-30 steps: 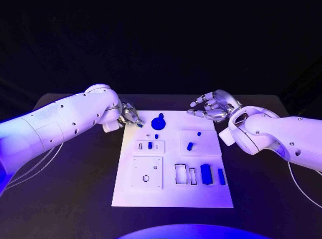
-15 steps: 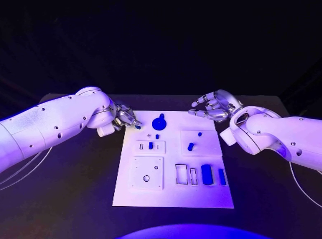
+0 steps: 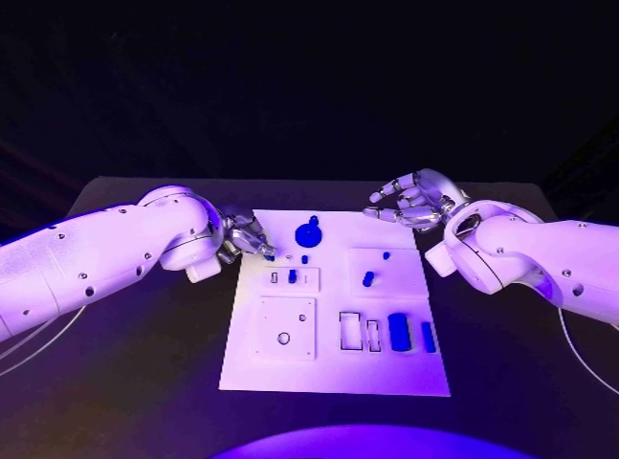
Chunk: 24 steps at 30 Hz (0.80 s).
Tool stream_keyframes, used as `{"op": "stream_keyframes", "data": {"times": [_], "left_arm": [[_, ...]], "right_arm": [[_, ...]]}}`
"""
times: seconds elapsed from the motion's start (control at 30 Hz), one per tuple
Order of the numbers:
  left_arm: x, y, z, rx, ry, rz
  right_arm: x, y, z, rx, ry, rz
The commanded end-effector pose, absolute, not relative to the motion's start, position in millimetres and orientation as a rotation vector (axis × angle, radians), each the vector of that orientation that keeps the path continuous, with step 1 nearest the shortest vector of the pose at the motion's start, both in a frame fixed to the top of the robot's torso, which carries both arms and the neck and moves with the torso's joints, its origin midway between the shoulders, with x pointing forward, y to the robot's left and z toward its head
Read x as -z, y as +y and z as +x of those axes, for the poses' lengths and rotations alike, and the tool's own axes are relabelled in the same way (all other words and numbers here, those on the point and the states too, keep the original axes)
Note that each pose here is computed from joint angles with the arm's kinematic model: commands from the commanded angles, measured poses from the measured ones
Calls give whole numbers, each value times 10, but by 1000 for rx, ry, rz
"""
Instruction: Assemble the parts on the task board
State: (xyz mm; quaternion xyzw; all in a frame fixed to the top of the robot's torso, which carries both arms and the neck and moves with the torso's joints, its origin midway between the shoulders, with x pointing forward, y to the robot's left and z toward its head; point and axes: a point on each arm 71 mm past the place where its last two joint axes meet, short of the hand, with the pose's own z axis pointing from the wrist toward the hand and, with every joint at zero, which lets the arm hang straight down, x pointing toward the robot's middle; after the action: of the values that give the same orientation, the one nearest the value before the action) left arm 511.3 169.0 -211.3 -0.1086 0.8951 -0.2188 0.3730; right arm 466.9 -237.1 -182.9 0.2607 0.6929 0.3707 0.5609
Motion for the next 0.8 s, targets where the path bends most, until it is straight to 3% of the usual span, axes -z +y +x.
{"op": "stream_keyframes", "data": {"times": [0.03,0.8], "left_arm": [[2105,1669,5087,529,2231,-237],[2290,1573,4927,470,2273,-128]], "right_arm": [[1838,-2348,4658,-887,1648,596],[1864,-2331,4648,-891,1659,595]]}}
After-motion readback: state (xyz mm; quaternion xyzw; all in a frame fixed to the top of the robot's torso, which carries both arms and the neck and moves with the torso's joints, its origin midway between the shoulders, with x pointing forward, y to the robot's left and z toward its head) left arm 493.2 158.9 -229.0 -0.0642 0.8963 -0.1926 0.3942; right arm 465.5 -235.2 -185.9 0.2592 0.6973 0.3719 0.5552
